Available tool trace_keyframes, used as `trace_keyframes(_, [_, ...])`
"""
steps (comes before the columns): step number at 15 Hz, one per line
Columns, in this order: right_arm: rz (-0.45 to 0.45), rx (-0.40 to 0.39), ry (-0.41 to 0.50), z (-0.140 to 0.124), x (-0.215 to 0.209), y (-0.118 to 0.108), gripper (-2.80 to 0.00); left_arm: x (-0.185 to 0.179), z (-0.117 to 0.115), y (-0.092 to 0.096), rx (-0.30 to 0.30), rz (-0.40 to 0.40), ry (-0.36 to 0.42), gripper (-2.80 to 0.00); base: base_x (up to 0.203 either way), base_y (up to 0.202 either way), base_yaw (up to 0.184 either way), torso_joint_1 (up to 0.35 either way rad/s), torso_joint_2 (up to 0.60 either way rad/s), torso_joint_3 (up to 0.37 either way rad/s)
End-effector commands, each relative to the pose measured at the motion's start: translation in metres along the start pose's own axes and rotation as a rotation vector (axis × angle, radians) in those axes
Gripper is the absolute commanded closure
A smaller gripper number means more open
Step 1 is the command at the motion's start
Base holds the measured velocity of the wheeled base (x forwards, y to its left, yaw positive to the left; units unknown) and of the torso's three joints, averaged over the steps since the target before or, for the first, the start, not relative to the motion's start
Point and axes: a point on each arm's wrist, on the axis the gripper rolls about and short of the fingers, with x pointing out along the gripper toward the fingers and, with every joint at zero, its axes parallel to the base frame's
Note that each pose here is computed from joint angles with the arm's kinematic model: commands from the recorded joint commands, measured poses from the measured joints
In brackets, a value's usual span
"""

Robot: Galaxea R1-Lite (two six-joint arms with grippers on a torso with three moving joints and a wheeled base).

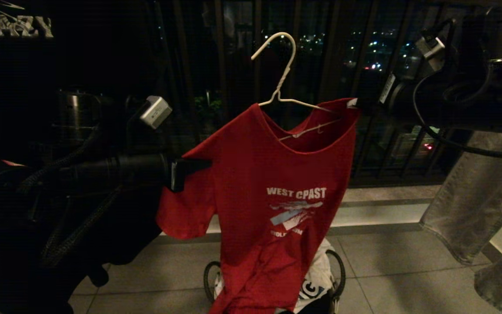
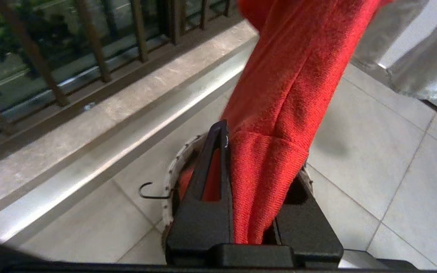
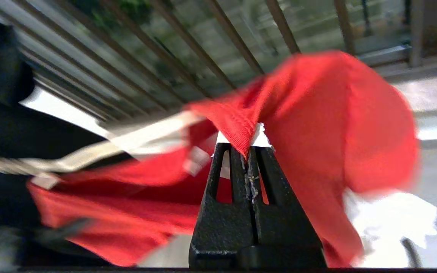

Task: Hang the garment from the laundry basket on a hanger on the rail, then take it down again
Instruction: Hang the clothes on the clothes rack

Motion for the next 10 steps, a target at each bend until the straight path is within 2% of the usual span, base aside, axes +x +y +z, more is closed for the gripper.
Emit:
trace_keyframes(1, [0.014,0.013,-0.009,0.001,0.0,0.002,0.0,0.01,-0.014,-0.002,-0.017,-0.023,0.039,0.0,0.0,0.0,0.0,0.0,0.0,0.0])
trace_keyframes(5, [0.022,0.015,-0.001,-0.002,0.001,0.005,0.0,0.015,-0.027,-0.013,-0.028,-0.06,0.079,0.0,0.0,0.0,0.0,0.0,0.0,0.0])
trace_keyframes(8, [0.038,0.036,0.013,-0.006,0.003,0.01,0.0,0.022,-0.036,-0.018,-0.039,-0.083,0.008,0.0,0.0,0.0,0.0,0.0,0.0,0.0])
trace_keyframes(10, [0.05,0.039,0.042,-0.013,0.008,0.015,0.0,0.031,-0.043,-0.017,-0.057,-0.09,-0.005,0.0,0.0,0.0,0.0,0.0,0.0,0.0])
